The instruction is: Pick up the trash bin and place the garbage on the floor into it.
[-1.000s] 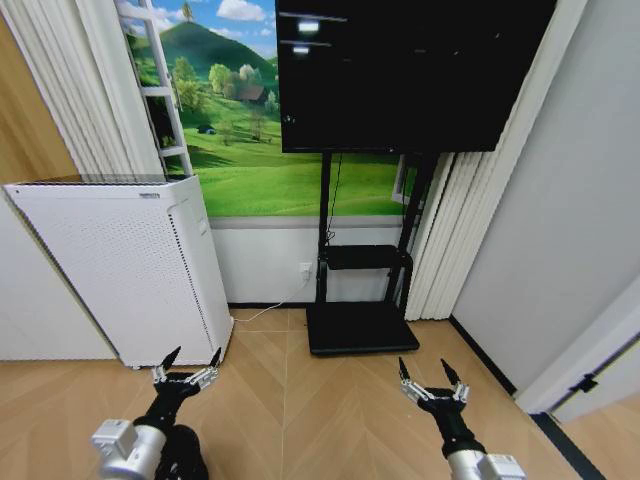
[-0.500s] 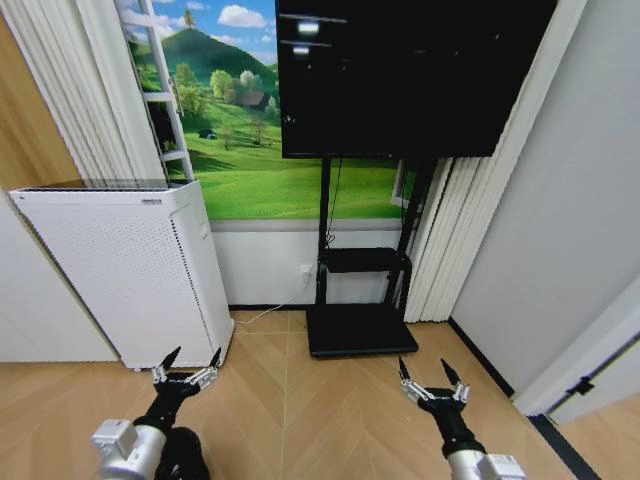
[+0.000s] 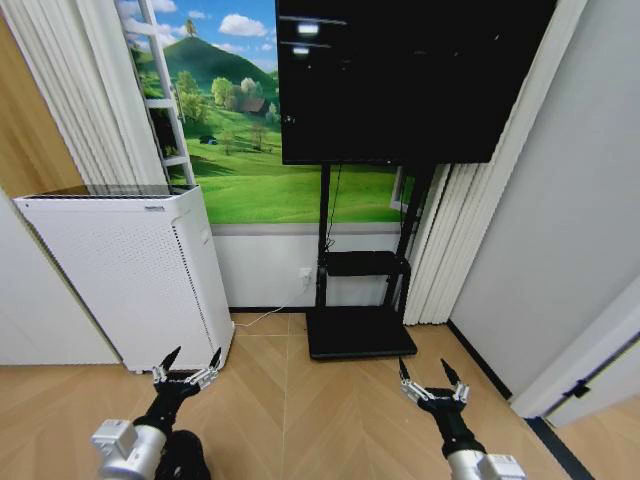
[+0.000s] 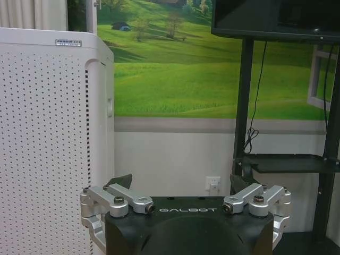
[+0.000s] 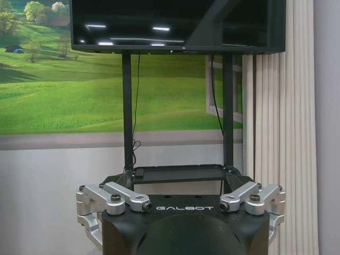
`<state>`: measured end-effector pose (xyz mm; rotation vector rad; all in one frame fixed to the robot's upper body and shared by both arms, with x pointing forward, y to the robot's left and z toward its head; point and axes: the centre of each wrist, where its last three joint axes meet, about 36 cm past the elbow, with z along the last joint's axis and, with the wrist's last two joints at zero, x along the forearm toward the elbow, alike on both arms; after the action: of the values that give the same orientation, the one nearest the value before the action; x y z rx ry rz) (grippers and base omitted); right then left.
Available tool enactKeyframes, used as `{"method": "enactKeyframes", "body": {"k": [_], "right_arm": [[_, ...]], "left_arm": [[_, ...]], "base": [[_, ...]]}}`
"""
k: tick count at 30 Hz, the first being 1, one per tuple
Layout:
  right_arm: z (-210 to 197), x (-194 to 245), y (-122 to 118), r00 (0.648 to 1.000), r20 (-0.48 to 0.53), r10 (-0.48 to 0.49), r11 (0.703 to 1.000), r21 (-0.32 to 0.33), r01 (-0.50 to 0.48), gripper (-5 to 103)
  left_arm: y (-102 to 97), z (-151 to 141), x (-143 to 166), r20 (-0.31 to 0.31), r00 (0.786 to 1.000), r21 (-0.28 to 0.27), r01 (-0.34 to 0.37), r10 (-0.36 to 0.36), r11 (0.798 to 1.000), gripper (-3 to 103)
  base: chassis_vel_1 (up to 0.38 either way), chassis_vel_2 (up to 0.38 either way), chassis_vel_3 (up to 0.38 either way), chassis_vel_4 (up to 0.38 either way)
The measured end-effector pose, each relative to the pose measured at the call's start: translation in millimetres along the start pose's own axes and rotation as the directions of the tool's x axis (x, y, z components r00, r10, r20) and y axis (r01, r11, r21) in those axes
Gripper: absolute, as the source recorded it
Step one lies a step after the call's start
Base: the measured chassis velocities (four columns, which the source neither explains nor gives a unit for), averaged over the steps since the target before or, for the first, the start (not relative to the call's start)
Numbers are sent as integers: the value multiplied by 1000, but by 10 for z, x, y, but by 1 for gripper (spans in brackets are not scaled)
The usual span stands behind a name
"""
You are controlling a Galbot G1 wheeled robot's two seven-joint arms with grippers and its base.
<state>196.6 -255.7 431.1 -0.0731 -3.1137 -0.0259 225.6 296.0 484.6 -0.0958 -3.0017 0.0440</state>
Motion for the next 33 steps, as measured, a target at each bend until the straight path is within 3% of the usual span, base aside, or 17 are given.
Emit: {"method": "enactKeyframes", "body": {"k": [17, 33], "right_arm": [[0, 0, 0, 1000, 0, 0, 1000, 0, 0, 100], [0, 0, 0, 1000, 0, 0, 1000, 0, 0, 100]], "left_arm": [[0, 0, 0, 0, 1000, 0, 0, 0, 1000, 100], [0, 0, 0, 0, 1000, 0, 0, 0, 1000, 100]], "base": [[20, -16, -20, 22], [213, -221, -223, 226]]}}
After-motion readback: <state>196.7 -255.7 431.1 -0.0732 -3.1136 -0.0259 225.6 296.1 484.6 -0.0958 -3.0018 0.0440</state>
